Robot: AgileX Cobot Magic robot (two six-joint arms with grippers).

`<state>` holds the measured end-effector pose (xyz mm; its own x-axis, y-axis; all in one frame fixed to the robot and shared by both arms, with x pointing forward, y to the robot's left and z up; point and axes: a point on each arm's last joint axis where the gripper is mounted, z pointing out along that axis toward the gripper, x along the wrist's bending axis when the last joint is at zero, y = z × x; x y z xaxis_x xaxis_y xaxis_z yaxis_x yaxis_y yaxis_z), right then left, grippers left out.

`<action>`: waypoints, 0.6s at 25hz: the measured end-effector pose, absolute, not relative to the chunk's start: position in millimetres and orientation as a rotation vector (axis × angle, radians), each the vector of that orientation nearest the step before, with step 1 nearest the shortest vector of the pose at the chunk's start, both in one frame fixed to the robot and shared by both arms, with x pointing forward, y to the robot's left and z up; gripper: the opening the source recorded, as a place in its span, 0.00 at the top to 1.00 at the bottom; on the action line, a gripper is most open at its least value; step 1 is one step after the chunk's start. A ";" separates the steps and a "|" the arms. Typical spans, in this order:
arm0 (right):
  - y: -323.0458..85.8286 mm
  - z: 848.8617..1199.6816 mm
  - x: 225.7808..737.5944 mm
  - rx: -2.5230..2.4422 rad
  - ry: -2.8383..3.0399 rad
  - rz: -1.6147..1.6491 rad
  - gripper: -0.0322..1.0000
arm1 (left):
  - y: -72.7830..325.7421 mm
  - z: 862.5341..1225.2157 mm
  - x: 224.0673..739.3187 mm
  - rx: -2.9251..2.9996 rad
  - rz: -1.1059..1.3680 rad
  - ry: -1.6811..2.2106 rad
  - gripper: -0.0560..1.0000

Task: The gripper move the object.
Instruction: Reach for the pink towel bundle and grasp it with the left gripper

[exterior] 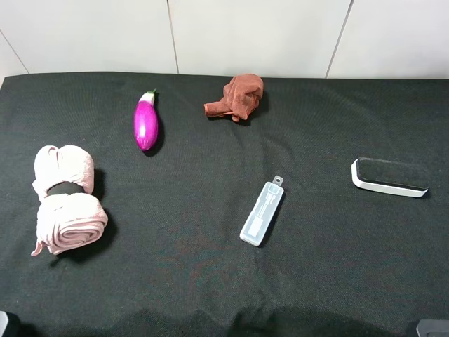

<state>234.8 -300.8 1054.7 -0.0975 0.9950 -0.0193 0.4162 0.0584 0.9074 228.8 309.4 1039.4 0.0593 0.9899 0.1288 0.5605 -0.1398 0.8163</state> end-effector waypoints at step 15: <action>-300.8 1054.7 234.8 1.444 1.612 1.011 0.30 | 309.4 1039.4 228.8 1.763 0.955 1.551 0.01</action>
